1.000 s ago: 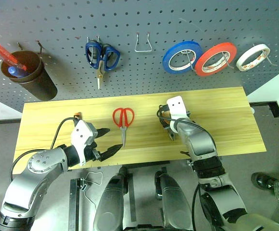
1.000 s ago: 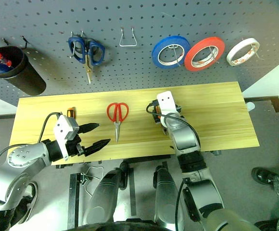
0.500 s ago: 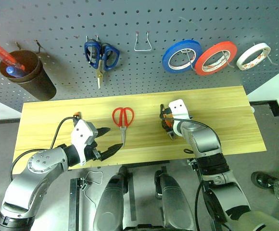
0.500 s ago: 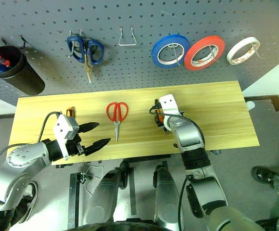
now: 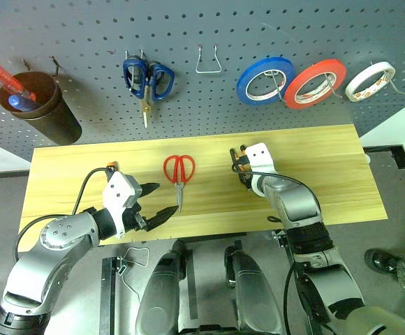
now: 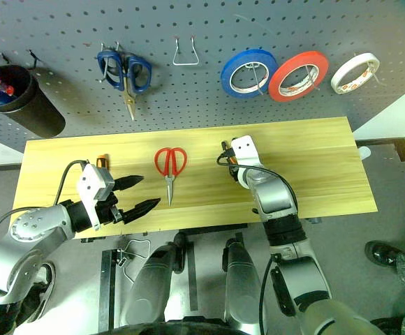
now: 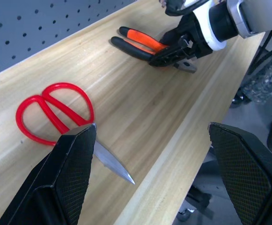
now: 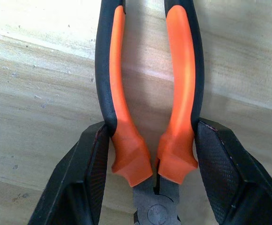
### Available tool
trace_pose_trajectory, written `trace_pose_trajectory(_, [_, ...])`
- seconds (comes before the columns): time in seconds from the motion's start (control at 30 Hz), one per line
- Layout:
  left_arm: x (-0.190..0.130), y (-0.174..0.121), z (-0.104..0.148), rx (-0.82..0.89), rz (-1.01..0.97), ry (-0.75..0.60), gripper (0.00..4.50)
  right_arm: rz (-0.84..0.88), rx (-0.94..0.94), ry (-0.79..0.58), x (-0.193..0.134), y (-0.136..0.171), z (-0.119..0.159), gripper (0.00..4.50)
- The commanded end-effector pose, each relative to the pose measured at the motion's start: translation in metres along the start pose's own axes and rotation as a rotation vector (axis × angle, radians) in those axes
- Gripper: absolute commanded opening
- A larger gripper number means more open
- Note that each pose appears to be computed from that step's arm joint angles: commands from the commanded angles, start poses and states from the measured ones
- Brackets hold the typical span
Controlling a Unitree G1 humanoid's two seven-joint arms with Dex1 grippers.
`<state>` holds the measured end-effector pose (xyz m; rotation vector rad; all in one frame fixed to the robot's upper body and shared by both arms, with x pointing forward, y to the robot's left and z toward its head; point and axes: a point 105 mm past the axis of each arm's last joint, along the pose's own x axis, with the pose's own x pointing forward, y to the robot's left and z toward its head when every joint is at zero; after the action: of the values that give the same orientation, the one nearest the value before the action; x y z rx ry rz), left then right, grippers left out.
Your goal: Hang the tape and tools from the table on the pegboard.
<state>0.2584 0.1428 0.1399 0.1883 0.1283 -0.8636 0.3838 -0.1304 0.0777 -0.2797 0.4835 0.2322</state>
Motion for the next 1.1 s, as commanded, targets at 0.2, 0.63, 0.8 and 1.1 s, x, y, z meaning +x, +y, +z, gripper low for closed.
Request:
trace_pose_trajectory(0.2, [-0.002, -0.002, 0.019, 0.000, -0.028, -0.134, 3.99, 0.250, -0.059, -0.300, -0.062, 0.031, 0.040, 2.40])
trace_pose_trajectory(0.63, [-0.003, 0.006, 0.041, 0.023, -0.025, -0.361, 3.99, 0.566, -0.032, -0.710, -0.177, 0.036, 0.079, 2.40])
trace_pose_trajectory(0.8, [-0.001, 0.008, 0.045, 0.016, -0.014, -0.421, 3.99, 0.610, -0.004, -0.922, -0.207, 0.036, 0.120, 2.40])
trace_pose_trajectory(1.1, [0.001, 0.012, 0.051, 0.008, 0.032, -0.500, 3.99, 0.476, 0.053, -1.154, -0.208, 0.036, 0.191, 2.40])
